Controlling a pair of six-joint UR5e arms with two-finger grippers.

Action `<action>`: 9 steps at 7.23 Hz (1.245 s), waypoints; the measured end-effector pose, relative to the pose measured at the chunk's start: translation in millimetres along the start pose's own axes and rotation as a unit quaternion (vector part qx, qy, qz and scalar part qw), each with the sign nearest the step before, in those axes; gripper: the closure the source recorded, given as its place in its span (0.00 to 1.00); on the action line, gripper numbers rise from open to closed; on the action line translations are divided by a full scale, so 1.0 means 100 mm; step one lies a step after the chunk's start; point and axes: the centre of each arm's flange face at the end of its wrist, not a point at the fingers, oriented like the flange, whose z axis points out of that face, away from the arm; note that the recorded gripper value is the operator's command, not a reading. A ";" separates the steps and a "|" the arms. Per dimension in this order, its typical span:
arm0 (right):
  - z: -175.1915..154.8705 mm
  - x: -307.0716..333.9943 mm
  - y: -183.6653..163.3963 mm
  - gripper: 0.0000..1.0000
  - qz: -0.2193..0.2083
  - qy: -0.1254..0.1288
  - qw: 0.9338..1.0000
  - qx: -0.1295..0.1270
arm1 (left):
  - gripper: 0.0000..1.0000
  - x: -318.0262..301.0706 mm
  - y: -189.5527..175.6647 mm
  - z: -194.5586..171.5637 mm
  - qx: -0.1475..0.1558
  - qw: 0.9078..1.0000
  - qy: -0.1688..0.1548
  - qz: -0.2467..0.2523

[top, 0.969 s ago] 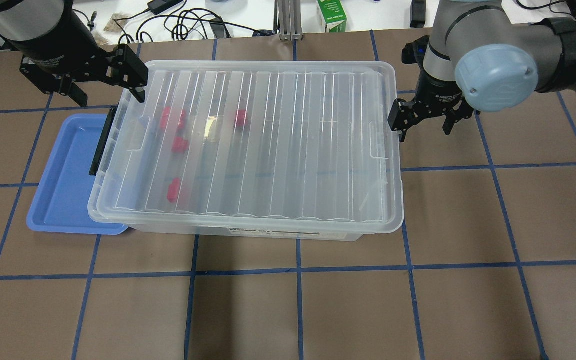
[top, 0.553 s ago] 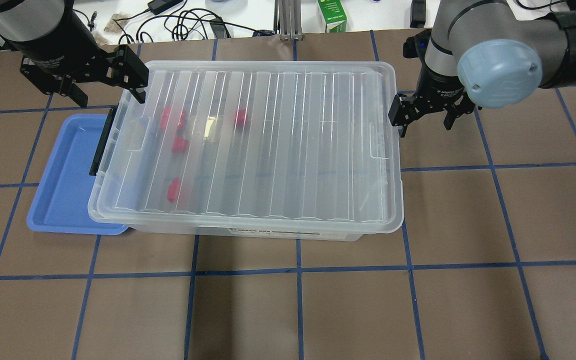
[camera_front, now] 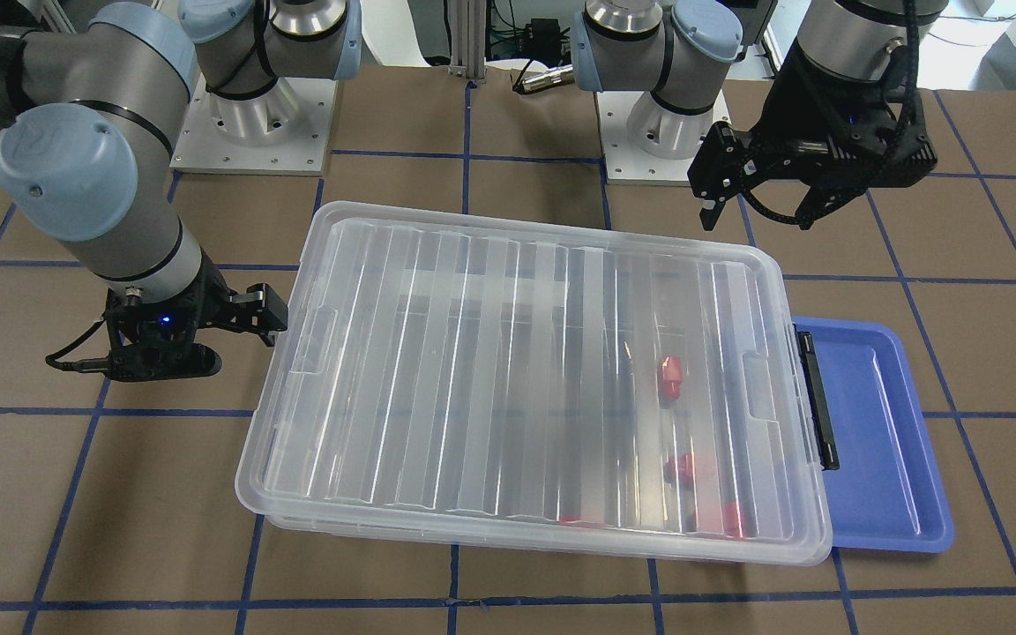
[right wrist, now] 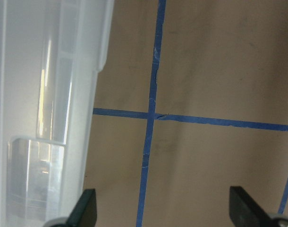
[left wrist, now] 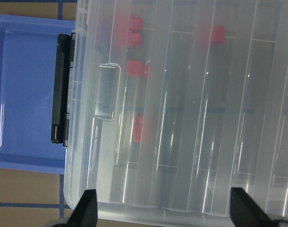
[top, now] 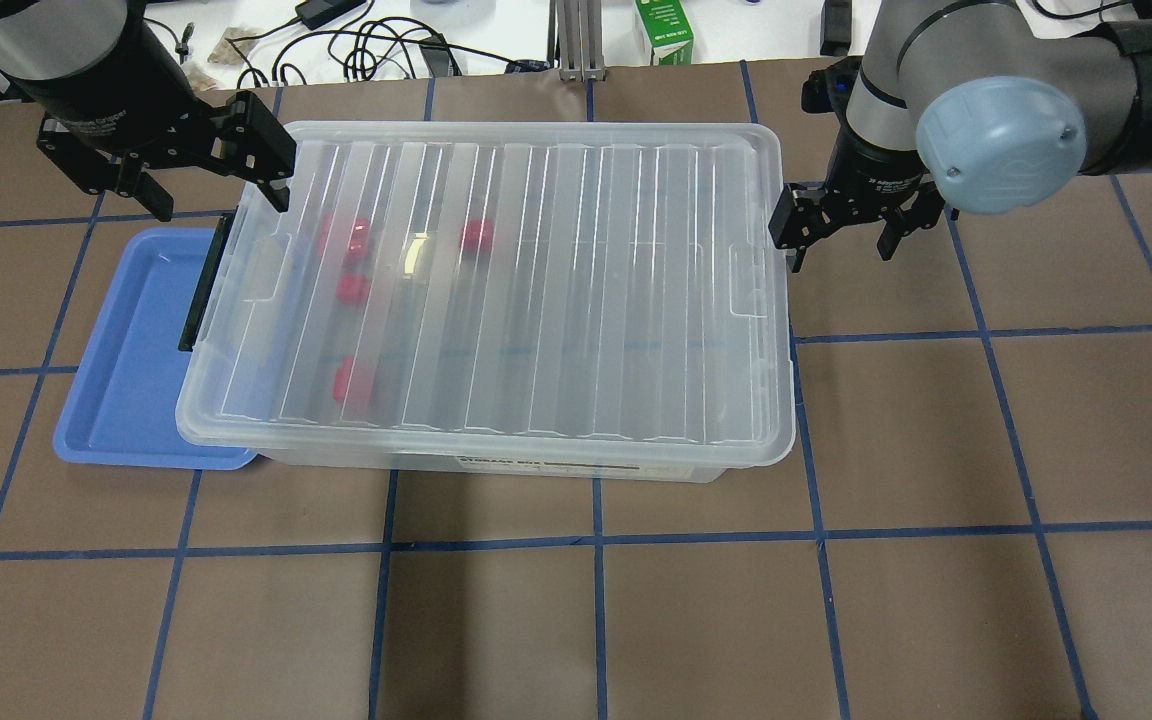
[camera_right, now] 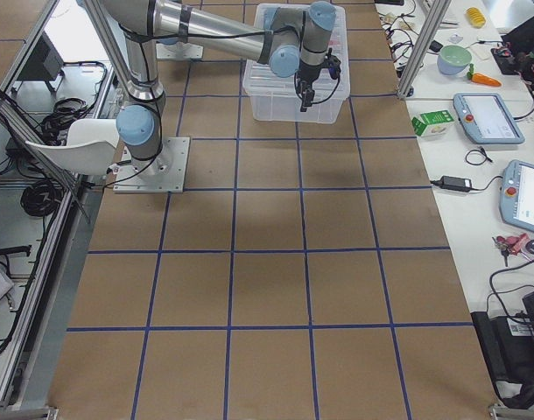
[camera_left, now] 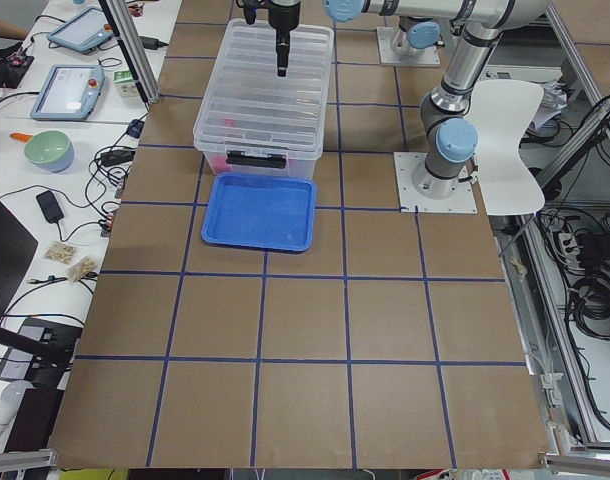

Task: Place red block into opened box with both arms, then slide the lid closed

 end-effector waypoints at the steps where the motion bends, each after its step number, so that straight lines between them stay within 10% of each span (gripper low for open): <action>1: -0.11 0.01 0.00 0.00 0.001 0.001 1.000 0.009 | 0.00 0.00 0.00 0.00 0.000 1.000 0.000 0.000; 9: -1.27 -0.05 1.02 0.00 0.069 0.007 0.997 0.030 | 0.00 -0.01 0.01 -0.03 0.003 1.000 -0.005 0.002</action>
